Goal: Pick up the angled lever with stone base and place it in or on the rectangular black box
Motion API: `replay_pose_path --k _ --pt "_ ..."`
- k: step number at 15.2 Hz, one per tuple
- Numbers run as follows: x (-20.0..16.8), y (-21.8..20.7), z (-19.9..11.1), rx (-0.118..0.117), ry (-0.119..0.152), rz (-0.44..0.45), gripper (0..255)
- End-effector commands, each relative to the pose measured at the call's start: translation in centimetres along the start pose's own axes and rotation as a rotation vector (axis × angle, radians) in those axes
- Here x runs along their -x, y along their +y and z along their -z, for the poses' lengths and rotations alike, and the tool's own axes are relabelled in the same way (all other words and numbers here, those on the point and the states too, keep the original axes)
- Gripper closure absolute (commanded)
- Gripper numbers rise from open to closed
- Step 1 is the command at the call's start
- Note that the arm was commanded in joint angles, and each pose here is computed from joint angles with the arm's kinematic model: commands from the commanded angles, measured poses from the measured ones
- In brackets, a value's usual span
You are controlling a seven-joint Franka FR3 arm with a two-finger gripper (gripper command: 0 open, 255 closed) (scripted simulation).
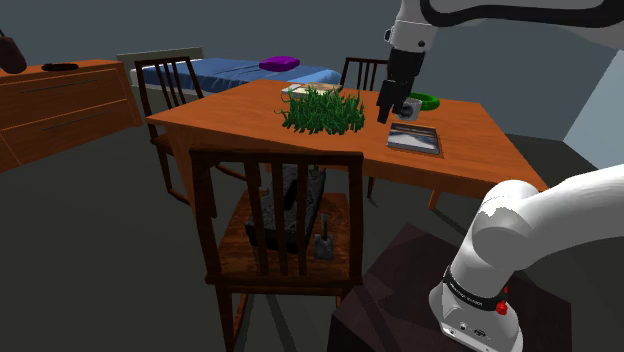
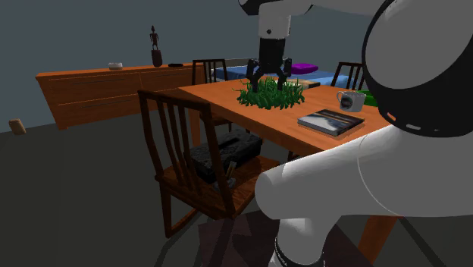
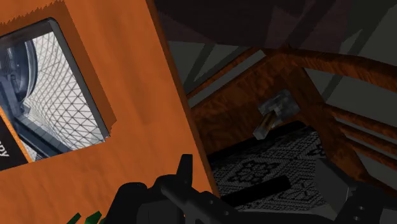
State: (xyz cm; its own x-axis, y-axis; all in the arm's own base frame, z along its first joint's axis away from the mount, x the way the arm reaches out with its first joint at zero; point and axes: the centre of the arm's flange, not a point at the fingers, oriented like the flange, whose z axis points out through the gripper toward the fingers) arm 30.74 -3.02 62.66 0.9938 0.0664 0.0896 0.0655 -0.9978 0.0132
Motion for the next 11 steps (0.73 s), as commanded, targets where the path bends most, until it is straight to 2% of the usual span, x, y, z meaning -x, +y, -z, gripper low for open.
replay_pose_path --k 1,11 --pt "0.0 0.0 0.0 0.0 0.0 0.0 0" --pt "-2.7 -4.1 -12.3 -0.02 -0.051 -0.295 0"
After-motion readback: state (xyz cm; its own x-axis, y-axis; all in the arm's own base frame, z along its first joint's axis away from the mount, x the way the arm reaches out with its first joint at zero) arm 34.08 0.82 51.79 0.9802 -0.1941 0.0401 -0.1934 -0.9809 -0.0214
